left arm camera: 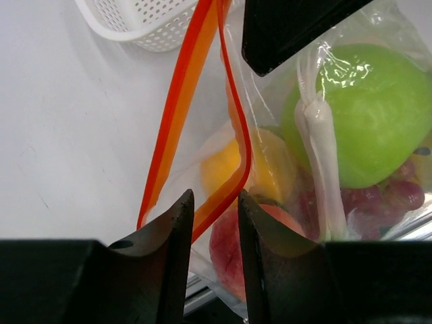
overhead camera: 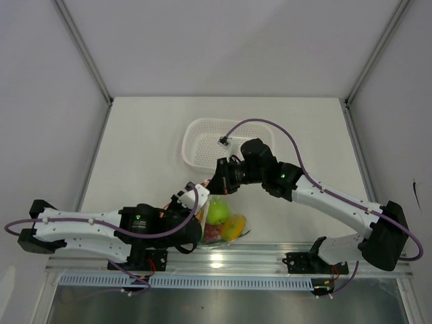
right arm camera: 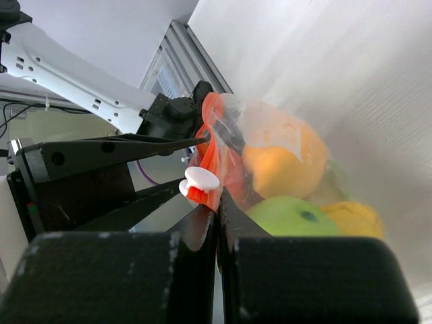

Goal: Place the food in the zip-top bag and seal the zipper
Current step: Zip the zipper food storage bag at the center of the board.

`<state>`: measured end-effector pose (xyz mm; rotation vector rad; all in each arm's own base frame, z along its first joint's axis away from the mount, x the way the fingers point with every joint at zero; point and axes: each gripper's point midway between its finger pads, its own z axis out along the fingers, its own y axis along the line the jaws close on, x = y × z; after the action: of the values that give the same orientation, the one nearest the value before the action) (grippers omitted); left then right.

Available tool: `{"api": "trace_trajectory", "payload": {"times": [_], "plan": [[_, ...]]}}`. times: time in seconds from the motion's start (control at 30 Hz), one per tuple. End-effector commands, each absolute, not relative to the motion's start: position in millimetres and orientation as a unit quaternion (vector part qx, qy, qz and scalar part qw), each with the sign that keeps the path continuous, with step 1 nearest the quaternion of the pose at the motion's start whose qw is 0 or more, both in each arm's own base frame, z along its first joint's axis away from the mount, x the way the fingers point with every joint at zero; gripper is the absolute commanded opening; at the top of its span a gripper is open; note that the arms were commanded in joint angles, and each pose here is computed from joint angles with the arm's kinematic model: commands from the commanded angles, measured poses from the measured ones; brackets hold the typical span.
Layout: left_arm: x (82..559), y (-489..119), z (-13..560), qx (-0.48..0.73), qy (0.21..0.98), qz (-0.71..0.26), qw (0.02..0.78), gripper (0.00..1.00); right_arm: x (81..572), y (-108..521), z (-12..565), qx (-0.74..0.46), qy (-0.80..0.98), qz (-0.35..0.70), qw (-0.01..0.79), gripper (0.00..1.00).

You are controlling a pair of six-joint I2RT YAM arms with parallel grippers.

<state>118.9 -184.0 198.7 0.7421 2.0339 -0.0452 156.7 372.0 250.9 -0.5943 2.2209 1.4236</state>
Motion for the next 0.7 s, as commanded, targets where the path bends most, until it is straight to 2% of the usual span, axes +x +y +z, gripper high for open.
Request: {"api": "trace_trajectory", "payload": {"times": [0.0,0.17,0.27,0.43,0.53,0.57,0.6,0.67], "plan": [[123,-177,207,0.274,0.83,-0.018,0.486,0.35,155,374,287,-0.219,0.77,0.544,0.252,0.0],[129,-165,216,0.264,0.825,-0.026,0.498,0.18,150,376,287,-0.229,0.766,0.546,0.25,0.0],[135,-153,222,0.253,0.825,-0.049,0.504,0.01,145,377,288,-0.243,0.76,0.55,0.247,0.0],[128,-166,249,0.263,0.793,-0.185,0.517,0.01,133,377,287,-0.279,0.744,0.561,0.234,0.0],[122,-172,259,0.298,0.775,-0.22,0.512,0.01,128,376,286,-0.292,0.738,0.564,0.226,0.0],[121,-175,257,0.313,0.774,-0.216,0.507,0.07,127,376,285,-0.296,0.737,0.565,0.224,0.0],[119,-175,260,0.317,0.772,-0.22,0.505,0.33,123,376,285,-0.304,0.733,0.568,0.218,0.0],[117,-179,261,0.324,0.768,-0.229,0.504,0.6,122,376,282,-0.31,0.733,0.566,0.215,0.0]]}}
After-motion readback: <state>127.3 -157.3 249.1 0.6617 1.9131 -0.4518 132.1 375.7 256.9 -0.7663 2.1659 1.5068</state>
